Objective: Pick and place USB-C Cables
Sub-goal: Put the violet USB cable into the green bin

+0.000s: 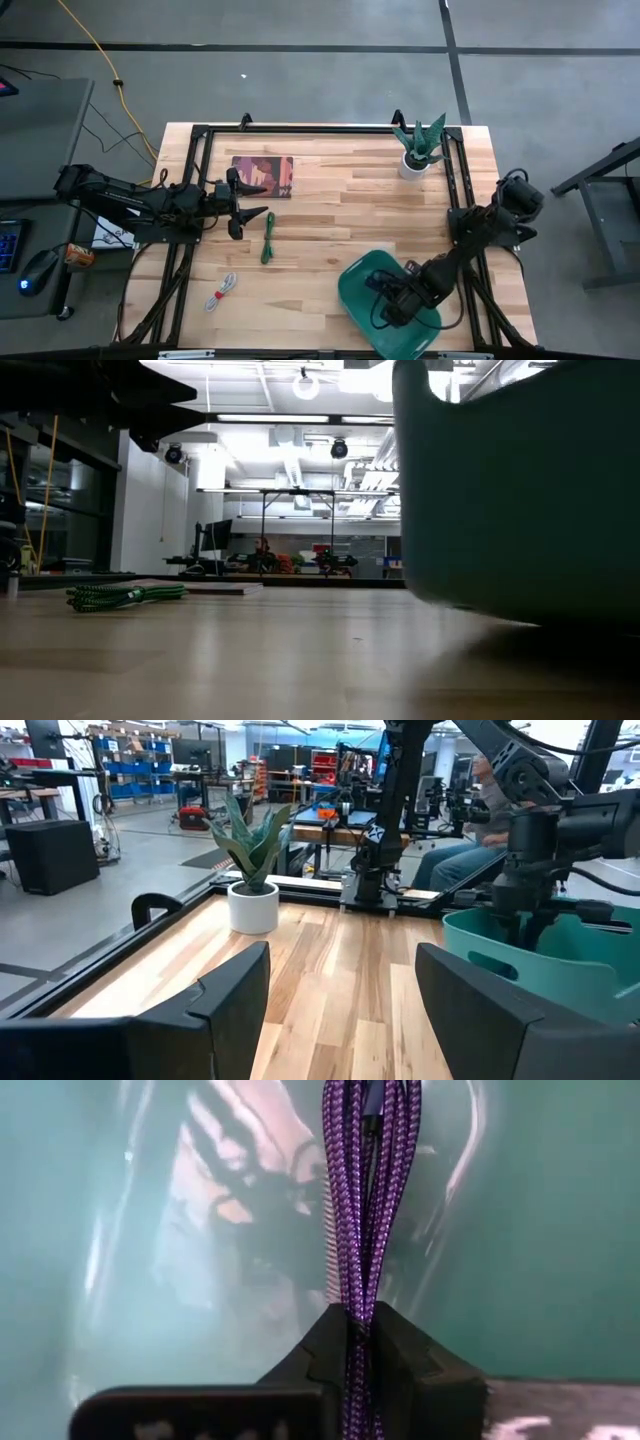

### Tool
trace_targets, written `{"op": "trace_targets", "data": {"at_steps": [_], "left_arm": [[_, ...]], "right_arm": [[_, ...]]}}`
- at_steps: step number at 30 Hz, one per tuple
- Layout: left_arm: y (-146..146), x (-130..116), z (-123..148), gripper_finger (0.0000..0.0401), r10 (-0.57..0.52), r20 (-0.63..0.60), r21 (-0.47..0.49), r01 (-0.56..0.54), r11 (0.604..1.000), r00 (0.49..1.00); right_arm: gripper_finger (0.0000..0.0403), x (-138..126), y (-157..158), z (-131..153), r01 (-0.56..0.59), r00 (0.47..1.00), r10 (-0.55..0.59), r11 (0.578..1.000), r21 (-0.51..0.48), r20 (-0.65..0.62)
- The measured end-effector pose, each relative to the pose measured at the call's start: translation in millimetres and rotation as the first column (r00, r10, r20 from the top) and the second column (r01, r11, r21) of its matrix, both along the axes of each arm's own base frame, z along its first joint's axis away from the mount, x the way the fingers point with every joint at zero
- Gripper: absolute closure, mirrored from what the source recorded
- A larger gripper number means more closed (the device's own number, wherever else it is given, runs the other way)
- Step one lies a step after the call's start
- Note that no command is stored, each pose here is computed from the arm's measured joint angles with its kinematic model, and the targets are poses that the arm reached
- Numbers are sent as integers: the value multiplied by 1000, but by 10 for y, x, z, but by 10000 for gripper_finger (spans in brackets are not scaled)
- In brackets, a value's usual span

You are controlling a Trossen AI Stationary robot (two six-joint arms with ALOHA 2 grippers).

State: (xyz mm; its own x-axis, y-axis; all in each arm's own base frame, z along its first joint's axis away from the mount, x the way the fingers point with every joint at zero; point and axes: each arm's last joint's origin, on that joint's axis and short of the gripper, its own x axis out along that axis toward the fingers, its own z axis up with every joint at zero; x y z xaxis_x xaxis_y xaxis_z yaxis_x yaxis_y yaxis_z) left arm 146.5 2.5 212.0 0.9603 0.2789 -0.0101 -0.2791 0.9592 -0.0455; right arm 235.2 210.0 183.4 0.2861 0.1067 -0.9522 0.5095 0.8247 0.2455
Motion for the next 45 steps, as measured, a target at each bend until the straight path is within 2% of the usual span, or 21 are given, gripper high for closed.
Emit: {"op": "trace_targets", "data": {"at_steps": [6,10,16,21,30,33,37,41,45], "left_arm": [[0,0,0,170,0,0,0,0,1000,1000],[0,-1,-10,170,0,-10,0,0,1000,1000],[6,-3,-21,170,21,-23,2,-21,1000,1000],[14,-5,-21,170,49,-22,3,-49,999,999],[13,-5,-23,170,49,-24,4,-49,999,999],[14,-5,-23,170,49,-31,26,-48,999,998],[14,-5,-23,170,49,-36,45,-47,998,998],[14,-5,-25,170,49,-39,44,-47,998,998],[14,-5,-29,170,49,-42,44,-47,998,998]], "right_arm": [[392,110,-22,101,7,999,-8,1000,17,33],[393,115,-62,189,42,999,-41,997,-58,27],[393,44,-143,316,148,987,-158,973,-176,-40],[393,-50,-182,283,220,963,-247,951,-216,-108],[394,-225,-212,298,299,919,-364,894,-332,-151],[394,-213,-186,296,280,932,-336,906,-317,-136],[394,-86,-108,289,191,974,-211,958,-216,-76],[394,50,-46,307,68,998,-67,987,-144,10],[394,126,-39,319,-124,992,127,984,-125,22]]}}
